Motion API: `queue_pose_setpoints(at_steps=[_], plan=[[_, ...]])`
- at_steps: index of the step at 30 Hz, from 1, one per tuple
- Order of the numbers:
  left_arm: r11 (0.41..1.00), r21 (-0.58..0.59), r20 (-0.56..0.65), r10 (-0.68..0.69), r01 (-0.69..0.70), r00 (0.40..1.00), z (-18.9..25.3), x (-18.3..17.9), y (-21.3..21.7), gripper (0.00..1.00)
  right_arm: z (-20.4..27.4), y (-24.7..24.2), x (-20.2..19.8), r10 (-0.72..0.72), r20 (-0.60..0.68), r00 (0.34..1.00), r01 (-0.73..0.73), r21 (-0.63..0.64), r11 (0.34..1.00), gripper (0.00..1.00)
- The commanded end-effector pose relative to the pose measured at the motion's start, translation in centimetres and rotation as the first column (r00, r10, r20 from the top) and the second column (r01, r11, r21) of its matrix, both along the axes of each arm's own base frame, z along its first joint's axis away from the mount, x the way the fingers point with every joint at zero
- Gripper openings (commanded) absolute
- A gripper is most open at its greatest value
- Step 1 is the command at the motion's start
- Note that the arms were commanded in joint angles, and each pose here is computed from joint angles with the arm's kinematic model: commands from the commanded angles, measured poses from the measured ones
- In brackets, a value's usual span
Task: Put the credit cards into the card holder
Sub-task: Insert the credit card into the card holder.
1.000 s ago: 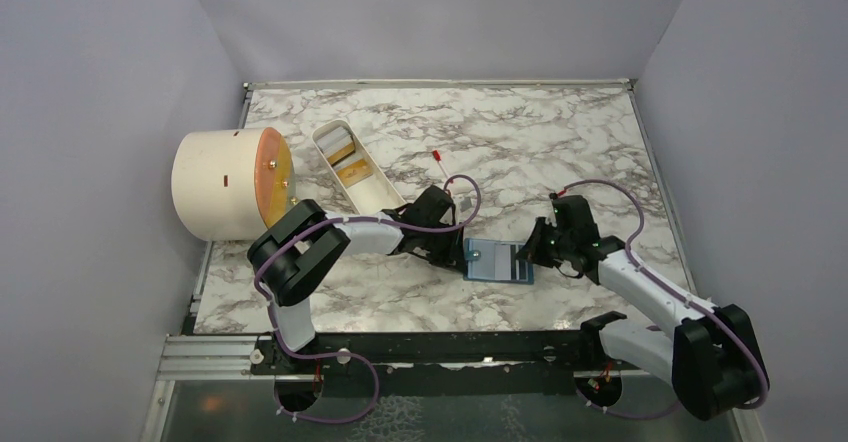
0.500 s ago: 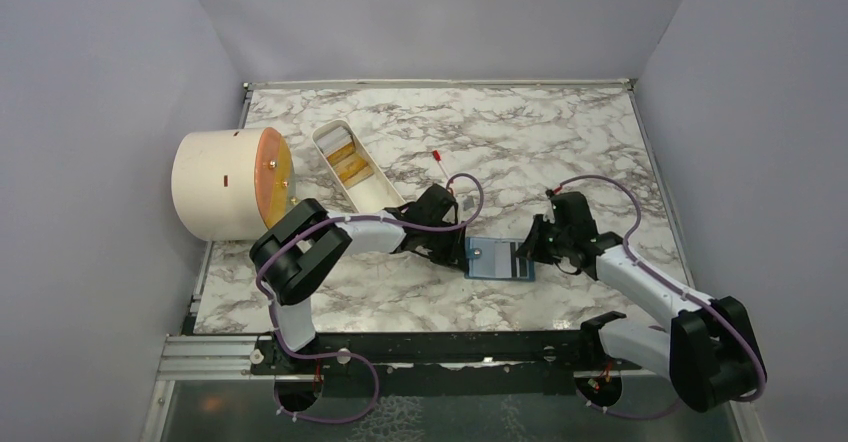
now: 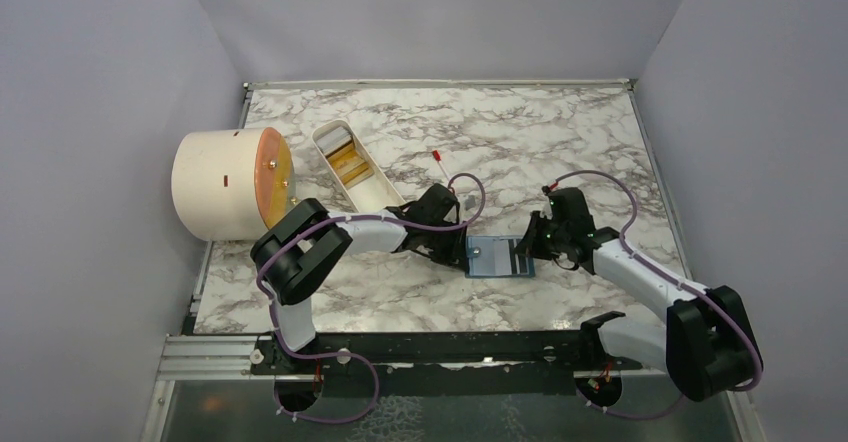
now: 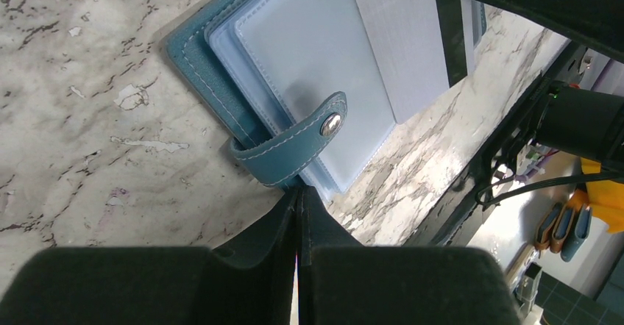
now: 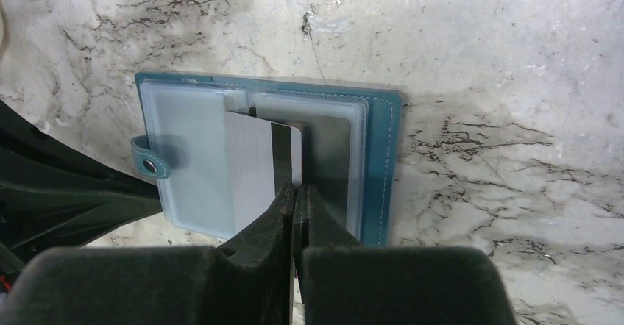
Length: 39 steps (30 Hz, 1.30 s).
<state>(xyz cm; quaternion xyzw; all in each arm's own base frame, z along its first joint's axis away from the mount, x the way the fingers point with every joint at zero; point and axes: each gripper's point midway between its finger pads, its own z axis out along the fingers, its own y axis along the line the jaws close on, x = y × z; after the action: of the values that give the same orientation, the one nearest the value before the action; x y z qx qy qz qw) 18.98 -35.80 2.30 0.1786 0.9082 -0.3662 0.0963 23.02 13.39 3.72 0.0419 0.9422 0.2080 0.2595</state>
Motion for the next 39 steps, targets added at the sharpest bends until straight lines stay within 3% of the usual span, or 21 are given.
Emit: queue_pose_setpoints(at_steps=[1,21,39], plan=[[0.996,0.090,0.054,0.021,-0.026,0.998,-1.7,1.2,0.9,0.07,0.4,0.5,0.9,0.035,0.021,0.999,-0.035,-0.005,0.999,0.01],[0.989,0.130,0.095,0.053,-0.065,0.994,-1.5,2.9,1.7,0.07,1.1,1.2,2.2,0.084,0.044,0.996,-0.083,-0.024,0.996,0.01],[0.986,0.155,0.098,0.044,-0.059,0.994,-2.0,3.3,2.0,0.06,0.7,0.3,4.2,0.079,0.043,0.996,-0.074,-0.125,0.989,0.01]])
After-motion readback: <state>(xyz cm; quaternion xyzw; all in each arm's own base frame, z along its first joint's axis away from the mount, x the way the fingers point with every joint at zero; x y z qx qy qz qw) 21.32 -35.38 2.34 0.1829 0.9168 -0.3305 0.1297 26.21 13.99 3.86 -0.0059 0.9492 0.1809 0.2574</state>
